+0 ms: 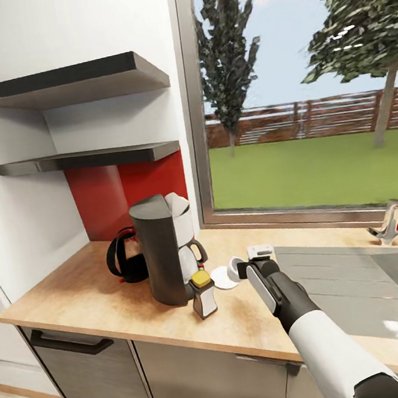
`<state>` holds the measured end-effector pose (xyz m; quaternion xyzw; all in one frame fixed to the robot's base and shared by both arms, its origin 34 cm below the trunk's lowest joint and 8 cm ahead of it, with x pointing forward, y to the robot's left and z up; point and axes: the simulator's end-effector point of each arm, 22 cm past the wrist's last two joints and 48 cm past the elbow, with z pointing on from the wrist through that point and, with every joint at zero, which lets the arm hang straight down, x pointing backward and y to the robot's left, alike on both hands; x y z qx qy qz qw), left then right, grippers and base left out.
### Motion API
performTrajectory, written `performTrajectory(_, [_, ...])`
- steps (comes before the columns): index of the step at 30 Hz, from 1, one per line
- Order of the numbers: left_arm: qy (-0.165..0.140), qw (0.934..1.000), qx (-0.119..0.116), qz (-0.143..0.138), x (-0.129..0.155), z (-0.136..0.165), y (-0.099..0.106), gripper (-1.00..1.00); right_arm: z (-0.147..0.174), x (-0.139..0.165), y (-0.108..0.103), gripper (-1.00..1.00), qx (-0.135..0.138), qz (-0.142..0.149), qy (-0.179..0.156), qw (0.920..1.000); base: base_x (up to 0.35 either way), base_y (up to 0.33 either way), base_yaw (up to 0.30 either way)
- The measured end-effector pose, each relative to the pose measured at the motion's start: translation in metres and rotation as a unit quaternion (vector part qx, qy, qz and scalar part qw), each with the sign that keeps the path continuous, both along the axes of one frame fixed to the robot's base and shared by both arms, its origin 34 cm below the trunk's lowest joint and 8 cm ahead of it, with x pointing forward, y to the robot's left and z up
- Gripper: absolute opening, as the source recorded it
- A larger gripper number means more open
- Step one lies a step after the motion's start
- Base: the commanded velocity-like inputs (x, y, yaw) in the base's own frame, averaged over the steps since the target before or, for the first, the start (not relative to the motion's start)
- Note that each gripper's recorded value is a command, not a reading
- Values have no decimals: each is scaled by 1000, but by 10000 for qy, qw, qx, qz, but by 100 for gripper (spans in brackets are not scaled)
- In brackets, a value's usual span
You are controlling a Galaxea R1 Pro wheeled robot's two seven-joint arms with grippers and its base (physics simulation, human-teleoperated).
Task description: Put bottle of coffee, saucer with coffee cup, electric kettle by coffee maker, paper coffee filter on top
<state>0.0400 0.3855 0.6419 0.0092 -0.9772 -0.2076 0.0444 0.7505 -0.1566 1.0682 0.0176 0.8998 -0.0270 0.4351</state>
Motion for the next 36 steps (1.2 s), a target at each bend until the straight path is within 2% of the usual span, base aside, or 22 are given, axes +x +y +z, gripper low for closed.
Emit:
performTrajectory(19, [-53,10000,-10,-26,8,-1,1,100,9,1,3,-100,107,11,-69,9999,6,0,0])
performTrajectory(36, [-59,10000,-16,-25,8,-1,0,100,7,1,3,-100,103,11,-50,9999,183,0,0])
